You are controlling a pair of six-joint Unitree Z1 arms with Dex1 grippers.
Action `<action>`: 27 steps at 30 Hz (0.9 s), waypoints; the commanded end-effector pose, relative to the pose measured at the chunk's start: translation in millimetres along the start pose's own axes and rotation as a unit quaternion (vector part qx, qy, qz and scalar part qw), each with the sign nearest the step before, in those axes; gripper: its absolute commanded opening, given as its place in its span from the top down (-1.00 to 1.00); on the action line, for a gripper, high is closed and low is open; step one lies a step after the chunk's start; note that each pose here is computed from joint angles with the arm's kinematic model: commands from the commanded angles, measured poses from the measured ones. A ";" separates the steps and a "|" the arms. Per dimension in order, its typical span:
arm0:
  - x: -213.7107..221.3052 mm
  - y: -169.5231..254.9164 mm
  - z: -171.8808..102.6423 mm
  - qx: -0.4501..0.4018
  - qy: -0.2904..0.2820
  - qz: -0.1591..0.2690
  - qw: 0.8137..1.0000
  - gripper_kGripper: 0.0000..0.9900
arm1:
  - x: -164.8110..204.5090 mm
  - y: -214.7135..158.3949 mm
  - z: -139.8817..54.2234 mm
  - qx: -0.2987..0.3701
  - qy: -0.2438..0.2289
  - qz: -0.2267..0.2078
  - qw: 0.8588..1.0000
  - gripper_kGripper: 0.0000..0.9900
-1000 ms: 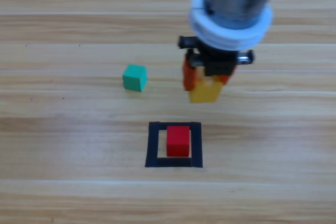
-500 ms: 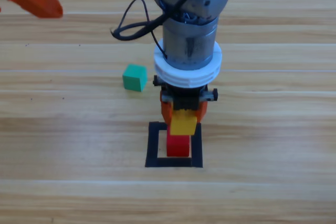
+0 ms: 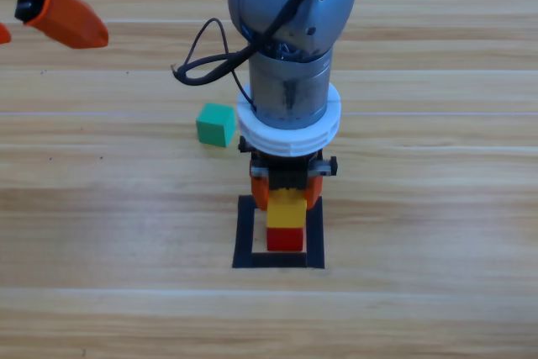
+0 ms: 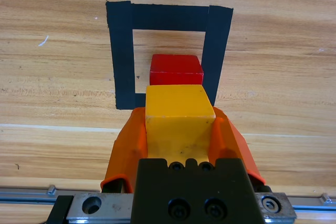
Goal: Stack the blocks in the rectangular block: red at the bottom, yellow in the middle, green on top
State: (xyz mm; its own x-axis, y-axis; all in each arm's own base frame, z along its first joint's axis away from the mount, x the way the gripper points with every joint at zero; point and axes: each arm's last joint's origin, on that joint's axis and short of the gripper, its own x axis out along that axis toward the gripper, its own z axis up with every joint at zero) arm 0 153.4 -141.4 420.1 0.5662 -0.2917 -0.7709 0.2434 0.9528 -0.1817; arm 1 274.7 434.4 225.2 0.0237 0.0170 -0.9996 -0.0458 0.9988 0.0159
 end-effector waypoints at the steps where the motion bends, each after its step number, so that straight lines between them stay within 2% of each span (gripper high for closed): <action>1: 2.2 4.7 -2.2 -0.013 -0.003 0.003 1.000 -1.00 | 35.8 13.0 -7.9 -0.009 0.027 -0.026 0.999 0.98; 19: 9.8 4.4 -4.4 -0.015 -0.002 0.004 1.000 -1.00 | 47.9 11.9 -0.2 -0.005 0.025 -0.035 0.999 0.98; 22: 10.1 4.6 -4.7 -0.015 -0.002 0.005 1.000 -1.00 | 52.3 10.0 3.1 -0.001 0.029 -0.038 0.999 0.56; 23: 9.8 4.5 -4.4 -0.015 -0.002 0.005 1.000 -1.00 | 53.9 9.7 3.9 -0.001 0.030 -0.039 0.999 0.49; 27: 10.1 4.6 -4.5 -0.015 -0.003 0.006 1.000 -1.00 | 55.1 8.5 5.0 -0.001 0.032 -0.041 0.999 0.49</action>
State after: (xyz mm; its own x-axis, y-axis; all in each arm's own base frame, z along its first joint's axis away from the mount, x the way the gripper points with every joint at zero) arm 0 155.0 -142.9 414.0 0.5688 -0.2942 -0.7680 0.2408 0.9525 -0.1865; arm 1 277.2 438.4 215.6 0.0201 0.0111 -0.9997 -0.0458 0.9989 0.0102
